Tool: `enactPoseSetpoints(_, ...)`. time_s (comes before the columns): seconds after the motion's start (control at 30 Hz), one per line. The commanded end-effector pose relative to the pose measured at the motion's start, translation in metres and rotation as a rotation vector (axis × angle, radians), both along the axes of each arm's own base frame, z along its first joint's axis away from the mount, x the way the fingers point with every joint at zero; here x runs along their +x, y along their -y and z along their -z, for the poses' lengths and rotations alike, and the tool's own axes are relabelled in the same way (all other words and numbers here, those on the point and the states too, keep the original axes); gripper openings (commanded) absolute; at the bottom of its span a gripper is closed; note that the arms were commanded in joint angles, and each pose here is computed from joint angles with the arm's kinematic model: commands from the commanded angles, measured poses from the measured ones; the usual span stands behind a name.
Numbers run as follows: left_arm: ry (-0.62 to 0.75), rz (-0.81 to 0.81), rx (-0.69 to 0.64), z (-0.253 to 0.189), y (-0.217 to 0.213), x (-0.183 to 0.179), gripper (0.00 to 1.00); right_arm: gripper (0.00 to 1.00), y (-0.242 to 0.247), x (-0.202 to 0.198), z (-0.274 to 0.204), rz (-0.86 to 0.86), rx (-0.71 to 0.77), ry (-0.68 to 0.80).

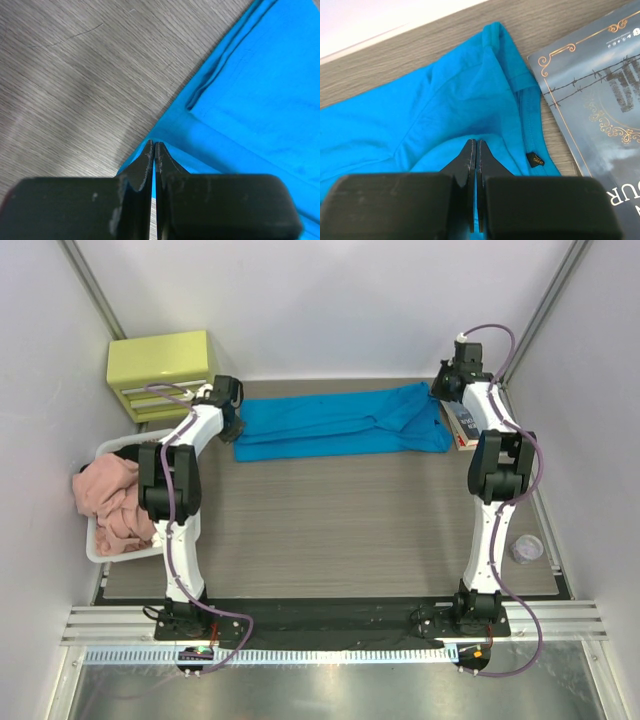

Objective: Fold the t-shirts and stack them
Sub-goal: Fold the other side of the tshirt into a rectangle

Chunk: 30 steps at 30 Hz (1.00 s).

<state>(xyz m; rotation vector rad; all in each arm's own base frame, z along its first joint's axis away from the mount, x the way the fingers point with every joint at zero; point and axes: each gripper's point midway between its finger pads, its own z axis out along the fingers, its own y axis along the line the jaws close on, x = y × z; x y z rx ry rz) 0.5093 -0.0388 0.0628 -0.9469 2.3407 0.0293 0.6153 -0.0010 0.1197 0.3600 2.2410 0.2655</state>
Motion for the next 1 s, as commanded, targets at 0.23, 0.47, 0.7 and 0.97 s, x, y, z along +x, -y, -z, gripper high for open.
enactPoseSetpoints(0.23, 0.062, -0.016, 0.040, -0.017, -0.011, 0.020, 0.00, 0.01, -0.005, 0.030, -0.039, -0.019, -0.010, 0.136)
enactPoseSetpoints(0.47, 0.056, -0.013, 0.048, -0.013, -0.012, 0.020, 0.00, 0.01, -0.017, 0.037, -0.039, -0.041, -0.014, 0.159)
enactPoseSetpoints(0.7, 0.046, -0.017, 0.050, -0.007, -0.012, 0.019, 0.00, 0.01, -0.021, 0.042, -0.030, -0.050, -0.006, 0.158)
enactPoseSetpoints(0.97, 0.048, -0.020, 0.053, -0.005, -0.013, 0.022, 0.00, 0.01, -0.023, 0.053, -0.034, -0.052, -0.005, 0.188)
